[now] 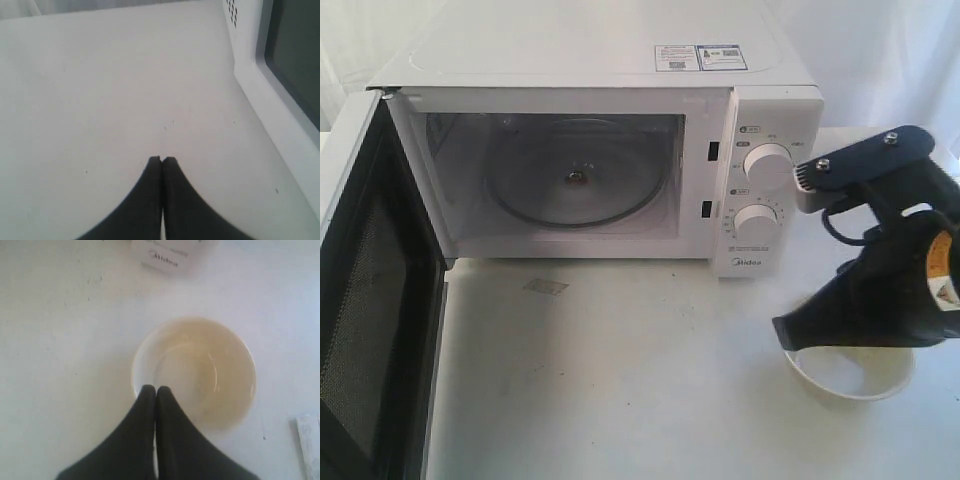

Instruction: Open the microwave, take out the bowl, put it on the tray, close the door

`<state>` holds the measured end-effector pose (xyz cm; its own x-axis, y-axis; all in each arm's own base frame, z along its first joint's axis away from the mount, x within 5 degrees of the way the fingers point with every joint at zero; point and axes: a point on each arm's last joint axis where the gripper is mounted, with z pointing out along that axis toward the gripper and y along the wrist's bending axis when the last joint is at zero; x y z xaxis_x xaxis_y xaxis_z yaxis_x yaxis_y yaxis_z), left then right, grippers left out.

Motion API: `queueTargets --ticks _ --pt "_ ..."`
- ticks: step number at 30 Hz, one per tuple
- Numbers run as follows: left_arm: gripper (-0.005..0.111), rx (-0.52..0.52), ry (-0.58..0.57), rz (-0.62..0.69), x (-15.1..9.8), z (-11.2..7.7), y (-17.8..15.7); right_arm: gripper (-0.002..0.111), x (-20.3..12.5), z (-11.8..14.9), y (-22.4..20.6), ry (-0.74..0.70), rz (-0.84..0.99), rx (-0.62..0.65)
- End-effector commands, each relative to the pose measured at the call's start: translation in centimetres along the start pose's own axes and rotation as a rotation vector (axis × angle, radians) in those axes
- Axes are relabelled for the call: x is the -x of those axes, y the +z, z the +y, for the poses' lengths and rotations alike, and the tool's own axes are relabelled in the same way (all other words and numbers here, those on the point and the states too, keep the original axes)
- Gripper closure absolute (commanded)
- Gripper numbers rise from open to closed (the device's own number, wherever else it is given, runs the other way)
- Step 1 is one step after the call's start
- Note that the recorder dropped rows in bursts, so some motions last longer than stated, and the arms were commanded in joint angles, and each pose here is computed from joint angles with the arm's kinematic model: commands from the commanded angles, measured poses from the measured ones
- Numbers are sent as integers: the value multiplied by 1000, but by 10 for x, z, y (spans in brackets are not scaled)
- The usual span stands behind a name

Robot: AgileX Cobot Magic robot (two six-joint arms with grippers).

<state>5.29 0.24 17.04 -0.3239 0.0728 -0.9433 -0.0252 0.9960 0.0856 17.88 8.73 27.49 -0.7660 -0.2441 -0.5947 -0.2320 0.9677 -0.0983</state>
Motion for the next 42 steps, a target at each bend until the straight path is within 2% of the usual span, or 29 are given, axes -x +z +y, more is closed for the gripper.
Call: queueTargets --ticks 1,5,11,14,16,17,18,19,20,21,22,23,24,25,26,27,29,34,38,42 --pt "107 21 0 -174 15 2 -1 108 -12 -6 -29 -7 65 44" --pt "107 48 0 -383 33 4 -7 108 -17 -10 -46 -68 2 83" --pt "107 104 -6 -817 65 9 -29 108 -16 -13 -55 -78 -65 93" --pt "107 108 -21 -869 77 10 -37 108 -17 -13 -55 -78 -55 90" --pt "107 100 -39 -850 90 11 -45 108 -17 -13 -54 -80 -54 87" --pt "107 91 -37 -829 109 12 -57 108 -17 -13 -55 -81 -61 88" --pt "107 85 -36 -801 116 13 -61 108 -16 -13 -55 -82 -70 89" --pt "107 66 -32 -696 135 13 -67 108 -14 -12 -55 -81 -92 97" --pt "107 56 -30 -636 141 13 -68 108 -13 -12 -55 -81 -100 99" --pt "107 24 -26 -425 152 13 -67 108 -12 -11 -55 -80 -117 105" --pt "107 5 -23 -301 154 12 -67 108 -11 -11 -55 -80 -120 106" --pt "107 -34 -18 -17 149 10 -61 108 -11 -11 -55 -82 -121 106" --pt "107 -47 -19 89 146 10 -57 108 -11 -11 -55 -82 -123 107" --pt "107 -69 -18 258 138 8 -51 108 -11 -11 -55 -85 -125 108" --pt "107 -73 -19 300 135 8 -47 108 -11 -11 -55 -85 -128 108" --pt "107 -71 -20 291 137 8 -43 108 -11 -11 -55 -85 -128 108" --pt "107 -74 -40 192 145 8 -39 108 -11 -11 -55 -85 -128 108" --pt "107 -151 -182 -23 168 2 -40 108 -11 -11 -55 -85 -124 107" --pt "107 -136 -197 -114 176 4 -40 108 -11 -11 -55 -85 -120 106" --pt "107 -133 -193 -120 176 4 -40 108 -12 -11 -55 -104 -117 103"
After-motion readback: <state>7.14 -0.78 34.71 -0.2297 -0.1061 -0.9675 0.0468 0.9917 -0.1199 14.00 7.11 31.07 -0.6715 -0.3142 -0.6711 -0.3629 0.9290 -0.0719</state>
